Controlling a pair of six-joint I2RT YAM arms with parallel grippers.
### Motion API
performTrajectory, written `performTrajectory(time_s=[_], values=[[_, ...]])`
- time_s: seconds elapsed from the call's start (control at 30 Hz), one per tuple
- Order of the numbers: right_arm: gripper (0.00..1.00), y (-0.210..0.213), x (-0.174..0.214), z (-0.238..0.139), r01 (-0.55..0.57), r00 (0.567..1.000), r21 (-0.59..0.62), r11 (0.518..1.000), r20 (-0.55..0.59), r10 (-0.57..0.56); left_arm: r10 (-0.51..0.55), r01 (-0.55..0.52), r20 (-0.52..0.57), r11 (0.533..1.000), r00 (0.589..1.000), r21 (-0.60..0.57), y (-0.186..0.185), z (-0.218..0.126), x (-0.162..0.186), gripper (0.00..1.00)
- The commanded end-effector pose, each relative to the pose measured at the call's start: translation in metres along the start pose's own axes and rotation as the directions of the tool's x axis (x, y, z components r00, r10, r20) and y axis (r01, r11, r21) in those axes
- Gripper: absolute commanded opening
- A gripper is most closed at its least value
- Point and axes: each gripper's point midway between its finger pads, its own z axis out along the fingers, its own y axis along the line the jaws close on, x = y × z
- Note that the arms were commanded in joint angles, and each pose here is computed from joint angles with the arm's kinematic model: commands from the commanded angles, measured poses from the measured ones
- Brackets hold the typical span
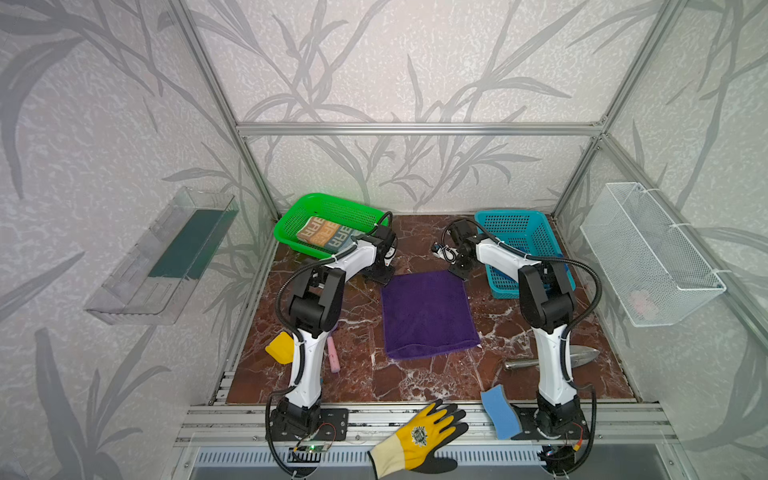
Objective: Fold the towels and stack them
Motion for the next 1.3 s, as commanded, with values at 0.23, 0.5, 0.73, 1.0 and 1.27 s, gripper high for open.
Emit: performTrajectory(time_s=[0.23, 0.5, 0.73, 1.0, 1.27], values=[[0.0, -0.007, -0.002, -0.018, 0.008, 1.0, 0.032, 0.999, 0.026, -0.009, 0.087, -0.087, 0.019, 0.996, 0.996, 0.036, -0.002, 0.0, -0.023, 0.43], [0.0, -0.007, 0.0, -0.021, 0.018, 1.0, 0.043, 0.999, 0.024, -0.019, 0.105, -0.104, -0.047, 0.994, 0.993, 0.039, -0.001, 0.014, -0.008, 0.42], [0.0, -0.008, -0.001, -0.025, 0.018, 0.999, 0.053, 0.998, 0.026, -0.02, 0.112, -0.111, -0.073, 0.994, 0.991, 0.024, 0.003, 0.019, -0.002, 0.41], [0.0, -0.009, -0.003, -0.03, 0.02, 1.0, 0.061, 0.998, 0.02, -0.021, 0.101, -0.103, 0.038, 0.994, 0.994, 0.031, 0.004, -0.01, -0.025, 0.43], [0.0, -0.003, -0.003, -0.035, 0.034, 0.999, 0.057, 0.998, 0.017, -0.035, 0.114, -0.113, -0.016, 0.991, 0.993, 0.07, 0.0, -0.004, -0.014, 0.45]])
